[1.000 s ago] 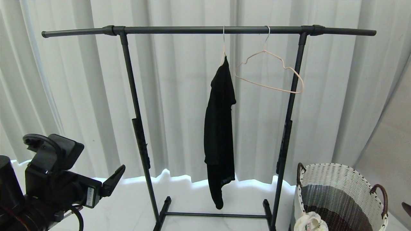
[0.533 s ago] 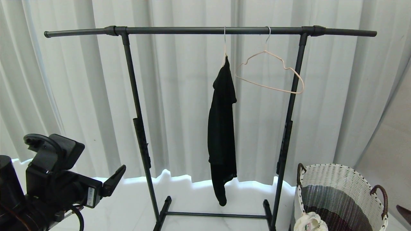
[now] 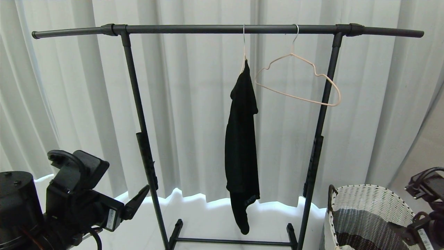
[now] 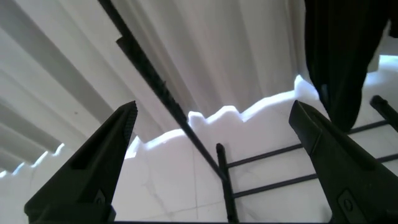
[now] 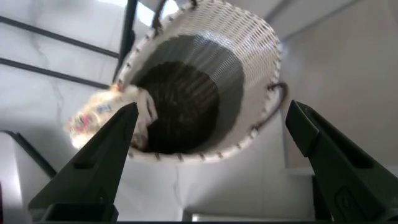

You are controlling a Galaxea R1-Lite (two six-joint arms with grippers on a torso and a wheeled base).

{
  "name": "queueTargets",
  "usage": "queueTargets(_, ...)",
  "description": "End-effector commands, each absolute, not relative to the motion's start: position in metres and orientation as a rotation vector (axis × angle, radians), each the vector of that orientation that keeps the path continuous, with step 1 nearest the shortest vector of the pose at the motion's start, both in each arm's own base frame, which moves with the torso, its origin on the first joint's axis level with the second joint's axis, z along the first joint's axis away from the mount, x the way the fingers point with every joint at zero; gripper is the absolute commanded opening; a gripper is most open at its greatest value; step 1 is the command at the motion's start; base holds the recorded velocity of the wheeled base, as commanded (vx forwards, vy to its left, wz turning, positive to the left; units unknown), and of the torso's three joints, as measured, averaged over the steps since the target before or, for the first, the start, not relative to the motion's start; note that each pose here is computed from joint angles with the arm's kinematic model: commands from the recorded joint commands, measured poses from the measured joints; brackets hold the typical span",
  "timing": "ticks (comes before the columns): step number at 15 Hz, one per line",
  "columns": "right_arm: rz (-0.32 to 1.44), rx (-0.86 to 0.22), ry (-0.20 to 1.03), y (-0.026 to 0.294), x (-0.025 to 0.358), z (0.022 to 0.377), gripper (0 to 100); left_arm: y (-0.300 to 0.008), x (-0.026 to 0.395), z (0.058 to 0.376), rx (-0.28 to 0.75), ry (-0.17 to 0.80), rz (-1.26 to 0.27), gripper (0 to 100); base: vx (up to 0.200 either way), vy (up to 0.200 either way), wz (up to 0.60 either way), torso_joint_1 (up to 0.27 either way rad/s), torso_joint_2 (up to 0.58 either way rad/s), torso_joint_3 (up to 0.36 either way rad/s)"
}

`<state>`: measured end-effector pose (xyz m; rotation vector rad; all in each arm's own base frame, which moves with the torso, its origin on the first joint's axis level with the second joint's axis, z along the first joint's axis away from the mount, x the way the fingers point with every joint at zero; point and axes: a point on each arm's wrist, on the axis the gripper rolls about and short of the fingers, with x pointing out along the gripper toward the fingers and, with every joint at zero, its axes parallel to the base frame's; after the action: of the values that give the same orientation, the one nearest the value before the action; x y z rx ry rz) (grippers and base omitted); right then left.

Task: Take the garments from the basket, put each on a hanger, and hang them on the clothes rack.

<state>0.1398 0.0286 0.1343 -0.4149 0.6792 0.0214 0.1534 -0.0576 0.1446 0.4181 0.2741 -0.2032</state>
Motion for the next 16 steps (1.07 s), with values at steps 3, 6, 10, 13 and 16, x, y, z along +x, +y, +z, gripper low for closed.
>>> queueTargets(3,0.169,-0.520,0.931,0.045,0.169,0.049,100,-0.070,0.154,0.142,0.436,0.281,-0.269,100,0.000,0.000,0.00,0.000,0.00,0.000)
queueTargets(6,0.246,-0.552,0.996,0.058,0.180,0.025,100,-0.071,0.152,0.141,0.438,0.279,-0.282,100,0.000,0.000,0.00,0.000,0.00,0.000)
queueTargets(10,0.270,-0.556,1.048,0.062,0.189,0.011,100,-0.072,0.151,0.141,0.439,0.281,-0.288,100,0.000,0.000,0.00,0.000,0.00,0.000)
queueTargets(13,0.265,-0.563,1.070,0.067,0.203,0.001,100,-0.072,0.149,0.137,0.446,0.291,-0.297,100,0.000,0.000,0.00,0.000,0.00,0.000)
queueTargets(16,0.228,-0.562,1.104,0.061,0.208,-0.006,100,-0.072,0.148,0.137,0.447,0.294,-0.298,100,0.000,0.000,0.00,0.000,0.00,0.000)
